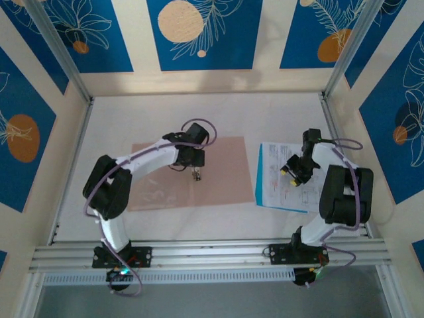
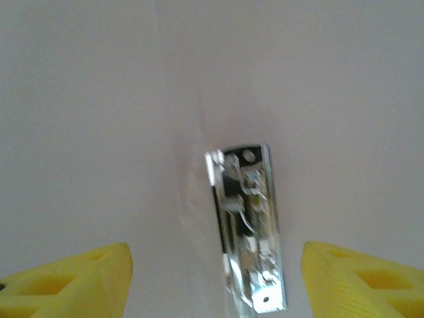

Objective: Put the files into the folder

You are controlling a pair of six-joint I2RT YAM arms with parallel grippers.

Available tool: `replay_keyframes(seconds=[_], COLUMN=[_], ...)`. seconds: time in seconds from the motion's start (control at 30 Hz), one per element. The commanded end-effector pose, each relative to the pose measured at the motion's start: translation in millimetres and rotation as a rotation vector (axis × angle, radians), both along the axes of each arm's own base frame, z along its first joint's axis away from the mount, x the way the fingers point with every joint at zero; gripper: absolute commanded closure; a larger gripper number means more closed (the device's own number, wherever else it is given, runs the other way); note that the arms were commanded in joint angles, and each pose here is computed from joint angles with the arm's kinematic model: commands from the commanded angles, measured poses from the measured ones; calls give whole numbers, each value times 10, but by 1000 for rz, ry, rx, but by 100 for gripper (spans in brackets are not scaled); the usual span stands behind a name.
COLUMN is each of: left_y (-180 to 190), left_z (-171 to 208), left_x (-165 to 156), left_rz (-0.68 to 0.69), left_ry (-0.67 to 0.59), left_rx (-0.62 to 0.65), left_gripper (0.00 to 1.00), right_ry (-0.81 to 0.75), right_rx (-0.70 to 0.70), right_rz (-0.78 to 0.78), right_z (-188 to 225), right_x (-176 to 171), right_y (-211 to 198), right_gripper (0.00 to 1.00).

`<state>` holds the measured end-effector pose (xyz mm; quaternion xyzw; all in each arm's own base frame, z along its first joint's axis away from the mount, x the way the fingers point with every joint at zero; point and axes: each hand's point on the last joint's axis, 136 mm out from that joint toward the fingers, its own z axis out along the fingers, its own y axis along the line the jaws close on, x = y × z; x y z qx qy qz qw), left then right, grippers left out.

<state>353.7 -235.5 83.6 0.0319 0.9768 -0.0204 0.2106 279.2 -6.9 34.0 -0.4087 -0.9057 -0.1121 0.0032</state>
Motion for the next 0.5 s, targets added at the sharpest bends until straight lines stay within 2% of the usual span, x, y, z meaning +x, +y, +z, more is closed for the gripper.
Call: replay_keyframes(seconds=[0.0,0.13,0.3,0.47], left_y=[-108,-200,-135,-249], left_z=[-129,-258,-453,-661], left_x=[15,95,105,33], left_rz=[-127,-161,-173,-206], left_ry=[50,71,120,155], left_rx=[63,89,244,279], left_gripper=[32,31,36,39], right_ry=[47,95,134,160], right_rx=[30,33,43,45], right_rz=[-5,-7,5,44], right_z=[-82,-228,-365,-449], right_x=[-37,-87,-140,-148], right_y=[-23,-28,-3,86], right_gripper=[56,56,56,56])
